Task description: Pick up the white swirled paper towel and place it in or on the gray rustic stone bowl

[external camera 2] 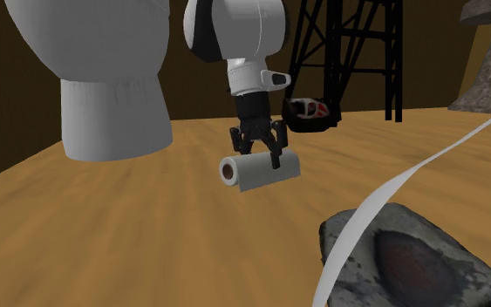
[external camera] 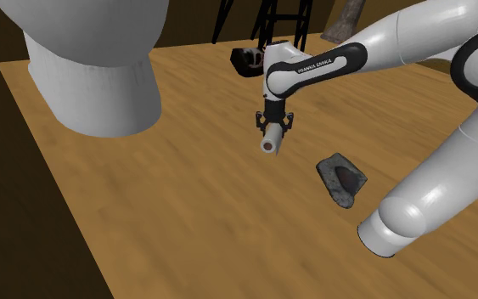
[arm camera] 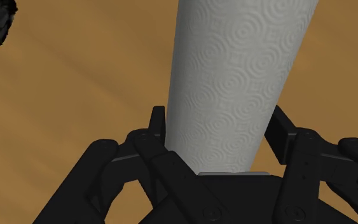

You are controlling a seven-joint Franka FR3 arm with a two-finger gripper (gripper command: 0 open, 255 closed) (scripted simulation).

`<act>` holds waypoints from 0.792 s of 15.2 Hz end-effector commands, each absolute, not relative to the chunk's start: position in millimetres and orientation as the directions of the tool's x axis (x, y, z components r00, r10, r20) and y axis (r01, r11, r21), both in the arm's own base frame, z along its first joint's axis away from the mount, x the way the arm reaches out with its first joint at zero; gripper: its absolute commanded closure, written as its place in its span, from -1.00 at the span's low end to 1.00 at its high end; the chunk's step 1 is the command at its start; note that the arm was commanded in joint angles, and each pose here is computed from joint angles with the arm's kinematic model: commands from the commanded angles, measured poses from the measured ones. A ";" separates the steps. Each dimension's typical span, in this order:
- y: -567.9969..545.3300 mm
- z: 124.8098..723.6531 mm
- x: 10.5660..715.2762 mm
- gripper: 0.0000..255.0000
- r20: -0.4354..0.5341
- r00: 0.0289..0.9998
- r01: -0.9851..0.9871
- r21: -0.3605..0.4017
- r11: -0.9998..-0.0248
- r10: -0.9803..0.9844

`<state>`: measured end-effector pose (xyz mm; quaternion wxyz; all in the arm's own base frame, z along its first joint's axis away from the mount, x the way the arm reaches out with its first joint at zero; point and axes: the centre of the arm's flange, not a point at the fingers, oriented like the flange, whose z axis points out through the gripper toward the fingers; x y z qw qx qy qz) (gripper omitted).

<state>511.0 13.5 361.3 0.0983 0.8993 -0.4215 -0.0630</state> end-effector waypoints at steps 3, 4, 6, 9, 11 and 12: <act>13.6 383.5 510.7 1.00 -0.031 0.637 -0.746 0.230 -0.625 -0.770; 13.6 388.8 510.7 1.00 -0.031 0.637 -0.746 0.230 -0.625 -0.770; 13.6 399.3 510.7 1.00 -0.031 0.637 -0.746 0.230 -0.625 -0.770; 13.6 415.2 510.7 1.00 -0.031 0.637 -0.746 0.230 -0.625 -0.770; 13.6 425.7 510.7 1.00 -0.031 0.637 -0.746 0.230 -0.625 -0.770; 13.6 431.0 510.7 1.00 -0.031 0.637 -0.746 0.230 -0.625 -0.770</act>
